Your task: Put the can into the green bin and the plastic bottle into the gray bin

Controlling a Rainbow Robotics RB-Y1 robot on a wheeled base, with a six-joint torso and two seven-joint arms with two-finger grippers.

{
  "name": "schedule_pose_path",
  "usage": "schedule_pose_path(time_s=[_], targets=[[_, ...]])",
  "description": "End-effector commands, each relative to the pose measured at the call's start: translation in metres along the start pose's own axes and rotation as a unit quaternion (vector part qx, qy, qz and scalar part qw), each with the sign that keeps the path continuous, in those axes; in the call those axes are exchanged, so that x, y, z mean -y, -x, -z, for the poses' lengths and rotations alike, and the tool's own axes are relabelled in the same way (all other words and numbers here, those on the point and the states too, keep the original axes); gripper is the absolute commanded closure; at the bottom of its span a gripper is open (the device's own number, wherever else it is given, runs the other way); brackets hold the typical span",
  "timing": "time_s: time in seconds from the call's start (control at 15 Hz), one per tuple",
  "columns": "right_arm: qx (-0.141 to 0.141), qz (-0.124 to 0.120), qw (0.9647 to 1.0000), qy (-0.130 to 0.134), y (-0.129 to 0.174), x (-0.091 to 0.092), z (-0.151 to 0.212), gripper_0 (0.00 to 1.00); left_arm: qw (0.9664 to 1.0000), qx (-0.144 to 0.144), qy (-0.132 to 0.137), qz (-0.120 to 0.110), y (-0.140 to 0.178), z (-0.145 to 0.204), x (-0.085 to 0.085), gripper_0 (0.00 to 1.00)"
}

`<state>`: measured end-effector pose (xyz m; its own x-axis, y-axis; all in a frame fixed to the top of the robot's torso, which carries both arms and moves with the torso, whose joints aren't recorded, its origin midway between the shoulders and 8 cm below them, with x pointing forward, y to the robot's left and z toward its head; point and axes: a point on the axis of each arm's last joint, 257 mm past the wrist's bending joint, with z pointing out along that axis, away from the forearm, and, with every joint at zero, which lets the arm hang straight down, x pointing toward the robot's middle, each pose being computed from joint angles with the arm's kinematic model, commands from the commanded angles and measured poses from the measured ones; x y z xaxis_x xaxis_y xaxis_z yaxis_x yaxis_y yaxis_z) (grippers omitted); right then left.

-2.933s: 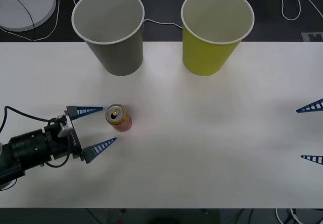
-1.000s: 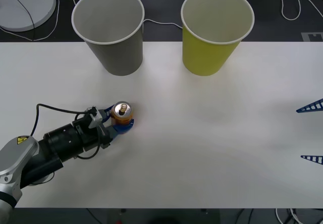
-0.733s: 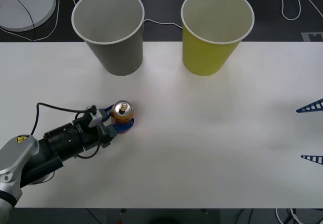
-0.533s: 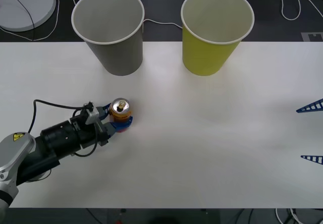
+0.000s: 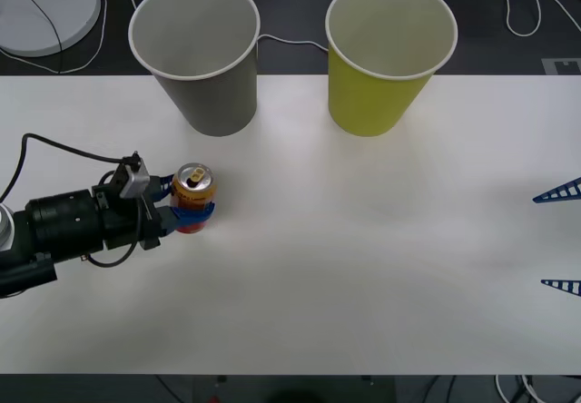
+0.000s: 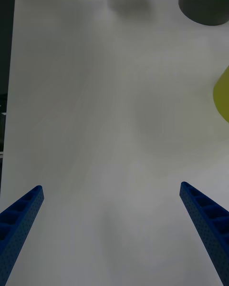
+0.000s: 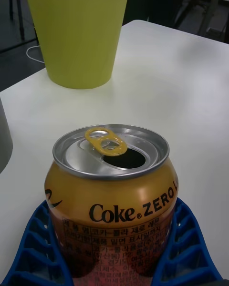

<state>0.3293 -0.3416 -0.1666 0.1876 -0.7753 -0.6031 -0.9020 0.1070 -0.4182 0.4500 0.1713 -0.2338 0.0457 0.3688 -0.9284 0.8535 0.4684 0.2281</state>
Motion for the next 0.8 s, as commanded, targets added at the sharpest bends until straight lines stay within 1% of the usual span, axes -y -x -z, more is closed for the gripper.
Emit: schedule_pose_path(time_s=[0.07,0.2,0.27,0.4,0.53,0.6,0.67,0.73,0.8], targets=[[0.000,0.000,1.0000,0.000,0.000,0.000,0.000,0.00,0.9993,-0.028,-0.023,-0.003,0.010,0.017,-0.001,1.00],[0.000,0.000,1.0000,0.000,0.000,0.000,0.000,0.00,0.9980,-0.051,-0.038,-0.005,0.021,0.031,-0.002,1.00],[0.000,0.000,1.0000,0.000,0.000,0.000,0.000,0.00,0.9968,-0.069,-0.041,-0.006,0.030,0.041,-0.004,1.00],[0.000,0.000,1.0000,0.000,0.000,0.000,0.000,0.00,0.9941,-0.097,-0.048,-0.004,0.046,0.052,-0.001,1.00],[0.000,0.000,1.0000,0.000,0.000,0.000,0.000,0.00,0.9904,-0.128,-0.052,-0.003,0.066,0.062,0.007,1.00],[0.000,0.000,1.0000,0.000,0.000,0.000,0.000,0.00,0.9875,-0.150,-0.049,-0.002,0.079,0.068,0.014,1.00],[0.000,0.000,1.0000,0.000,0.000,0.000,0.000,0.00,0.9855,-0.164,-0.044,-0.004,0.090,0.072,0.018,1.00],[0.000,0.000,1.0000,0.000,0.000,0.000,0.000,0.00,0.9829,-0.180,-0.039,-0.002,0.100,0.077,0.022,1.00],[0.000,0.000,1.0000,0.000,0.000,0.000,0.000,0.00,0.9810,-0.190,-0.038,0.007,0.109,0.080,0.024,1.00]])
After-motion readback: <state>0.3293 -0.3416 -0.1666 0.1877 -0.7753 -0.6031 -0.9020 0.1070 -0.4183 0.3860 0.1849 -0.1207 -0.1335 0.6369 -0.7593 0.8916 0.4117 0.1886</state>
